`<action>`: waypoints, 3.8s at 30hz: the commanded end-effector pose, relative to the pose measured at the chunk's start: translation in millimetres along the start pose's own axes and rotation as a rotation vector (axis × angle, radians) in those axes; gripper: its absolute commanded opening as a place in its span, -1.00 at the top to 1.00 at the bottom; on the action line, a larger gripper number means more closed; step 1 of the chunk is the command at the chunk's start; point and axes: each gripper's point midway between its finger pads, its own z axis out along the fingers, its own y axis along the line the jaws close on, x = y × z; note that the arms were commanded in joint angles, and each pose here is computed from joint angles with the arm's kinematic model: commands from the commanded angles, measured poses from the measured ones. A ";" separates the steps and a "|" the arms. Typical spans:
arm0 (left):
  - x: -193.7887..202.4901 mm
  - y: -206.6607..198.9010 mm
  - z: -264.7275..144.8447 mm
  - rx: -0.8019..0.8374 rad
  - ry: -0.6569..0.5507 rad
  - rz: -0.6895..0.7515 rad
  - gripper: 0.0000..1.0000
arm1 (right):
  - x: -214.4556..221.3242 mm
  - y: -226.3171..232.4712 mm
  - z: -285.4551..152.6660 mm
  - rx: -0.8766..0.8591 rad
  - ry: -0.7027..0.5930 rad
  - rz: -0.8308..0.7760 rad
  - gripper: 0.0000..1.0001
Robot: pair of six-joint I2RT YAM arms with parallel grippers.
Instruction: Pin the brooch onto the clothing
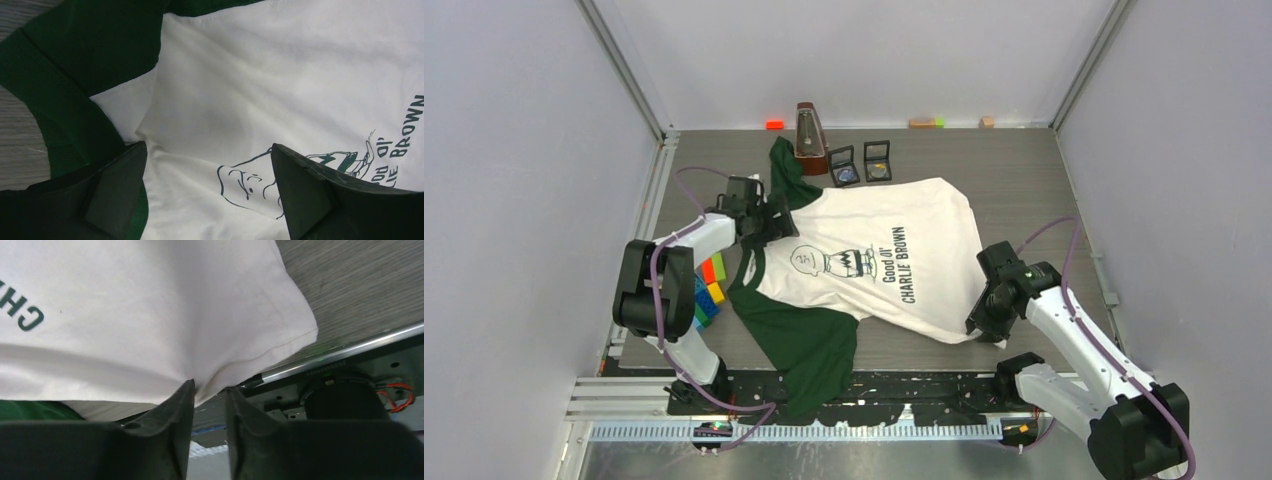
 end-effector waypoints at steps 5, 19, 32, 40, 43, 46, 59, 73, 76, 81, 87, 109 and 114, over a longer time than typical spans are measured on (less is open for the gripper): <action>-4.9 -30.4 -45.7 0.068 -0.057 0.108 -0.99 | -36.2 34.8 -18.6 -0.056 -0.098 -0.036 -0.16; 133.7 -72.9 -80.4 0.212 0.117 0.137 -0.99 | -163.4 196.8 4.6 -0.349 -0.345 -0.233 -0.35; 201.0 -43.4 -86.4 0.173 0.239 0.149 -0.99 | -201.9 199.0 88.4 -0.332 -0.208 -0.176 -0.36; 230.4 -18.3 -87.6 0.095 0.355 0.125 -0.99 | -210.5 165.1 115.4 -0.277 -0.137 -0.094 -0.36; 241.5 -13.2 -91.6 0.089 0.393 0.096 -0.98 | -213.6 160.0 119.9 -0.270 -0.128 -0.083 -0.36; 245.9 -9.7 -98.0 0.078 0.413 0.084 -0.98 | -219.8 158.0 120.7 -0.269 -0.130 -0.074 -0.36; 260.4 -1.6 -121.8 0.080 0.458 0.029 -0.98 | -236.4 169.6 109.4 -0.305 -0.159 -0.114 -0.41; 146.9 -84.3 -149.5 0.279 0.275 0.177 -0.99 | -244.1 216.0 11.4 -0.480 -0.309 -0.303 -0.47; 100.5 -79.2 -136.9 0.263 0.207 0.144 -0.99 | -239.7 231.8 -2.0 -0.474 -0.350 -0.378 -0.44; 31.9 -65.1 -124.6 0.299 0.110 0.026 -0.99 | -238.3 266.8 -13.3 -0.498 -0.390 -0.447 -0.25; -21.3 -28.0 -122.4 0.164 0.048 0.058 -0.99 | -237.9 322.8 -7.2 -0.570 -0.389 -0.475 -0.21; -46.6 26.7 -116.0 0.009 -0.007 0.051 -0.99 | -246.3 464.8 39.7 -0.955 -0.256 -0.141 0.19; -44.2 23.6 -114.7 0.029 0.004 0.044 -0.99 | -239.5 474.4 55.1 -0.932 -0.242 -0.096 0.23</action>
